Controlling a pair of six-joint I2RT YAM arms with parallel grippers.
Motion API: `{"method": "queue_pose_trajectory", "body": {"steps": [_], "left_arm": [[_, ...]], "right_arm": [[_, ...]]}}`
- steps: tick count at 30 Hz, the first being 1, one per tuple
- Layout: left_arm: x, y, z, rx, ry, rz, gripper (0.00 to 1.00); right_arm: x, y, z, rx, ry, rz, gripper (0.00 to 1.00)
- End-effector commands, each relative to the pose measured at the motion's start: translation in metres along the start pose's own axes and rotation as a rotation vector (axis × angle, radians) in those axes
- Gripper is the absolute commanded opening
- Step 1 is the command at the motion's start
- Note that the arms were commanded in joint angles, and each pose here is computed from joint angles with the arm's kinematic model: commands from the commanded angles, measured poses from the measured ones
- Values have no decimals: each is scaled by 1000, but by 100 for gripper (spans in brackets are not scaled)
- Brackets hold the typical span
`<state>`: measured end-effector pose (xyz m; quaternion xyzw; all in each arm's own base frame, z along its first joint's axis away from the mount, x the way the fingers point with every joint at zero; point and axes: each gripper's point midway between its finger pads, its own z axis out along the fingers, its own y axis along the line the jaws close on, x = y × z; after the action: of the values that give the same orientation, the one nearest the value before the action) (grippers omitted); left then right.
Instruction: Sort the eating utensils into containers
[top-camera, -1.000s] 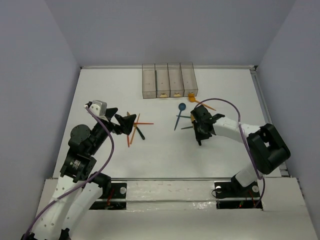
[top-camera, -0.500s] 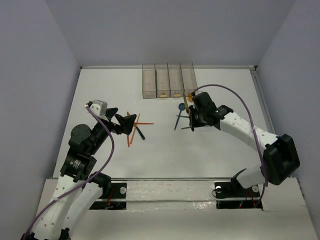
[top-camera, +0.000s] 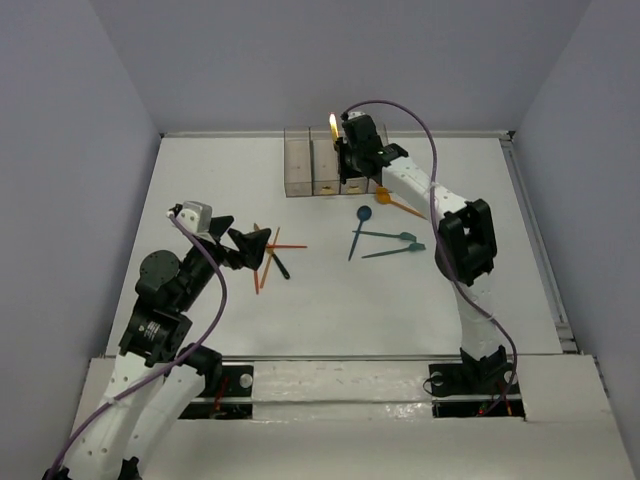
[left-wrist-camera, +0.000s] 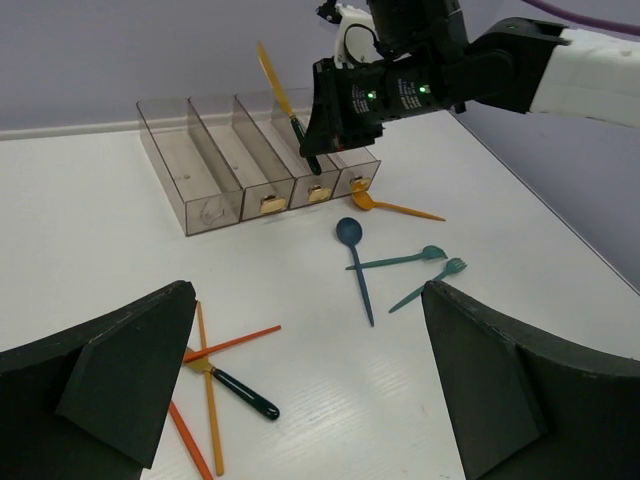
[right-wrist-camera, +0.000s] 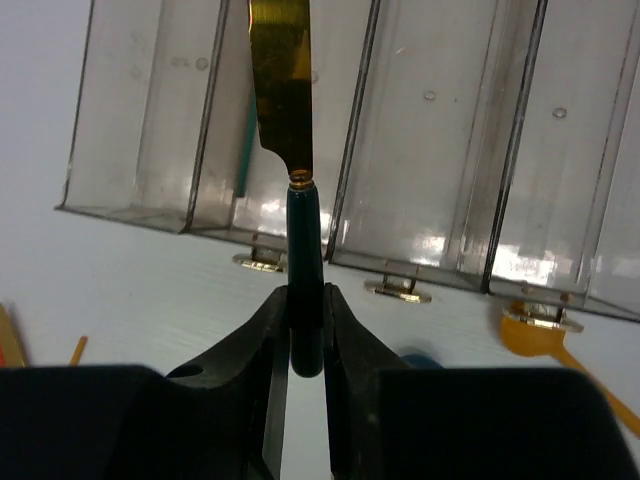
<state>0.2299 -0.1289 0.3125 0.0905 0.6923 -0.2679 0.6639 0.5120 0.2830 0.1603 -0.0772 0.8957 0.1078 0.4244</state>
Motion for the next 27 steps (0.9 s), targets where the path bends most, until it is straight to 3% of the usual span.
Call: {"method": "queue_pose_trajectory", "body": {"steps": [1, 6, 14, 16, 17, 18, 19, 22, 27], "left_arm": [[-17, -5, -2, 8, -50, 16, 99], [-16, -3, -1, -1, -46, 17, 99], [-13, -1, 3, -8, -32, 19, 99], [-13, -1, 4, -9, -31, 19, 99], [-12, 0, 4, -10, -28, 19, 99], [-12, 0, 4, -10, -28, 19, 99], [-11, 0, 4, -11, -25, 19, 99], [-11, 0, 5, -9, -24, 19, 99], [-11, -1, 5, -9, -21, 17, 99]], "right_arm": [[-47, -17, 15, 9, -78, 32, 0], [-37, -42, 45, 16, -51, 88, 0], [-20, -33, 65, -34, -17, 93, 0], [-16, -34, 68, -31, -8, 96, 14], [-14, -35, 68, -26, -6, 99, 31], [-16, -36, 68, -21, -11, 102, 31], [-13, -38, 68, -11, -9, 103, 48], [-32, -36, 54, -17, -61, 104, 67], [-66, -23, 17, -90, -140, 91, 69]]}}
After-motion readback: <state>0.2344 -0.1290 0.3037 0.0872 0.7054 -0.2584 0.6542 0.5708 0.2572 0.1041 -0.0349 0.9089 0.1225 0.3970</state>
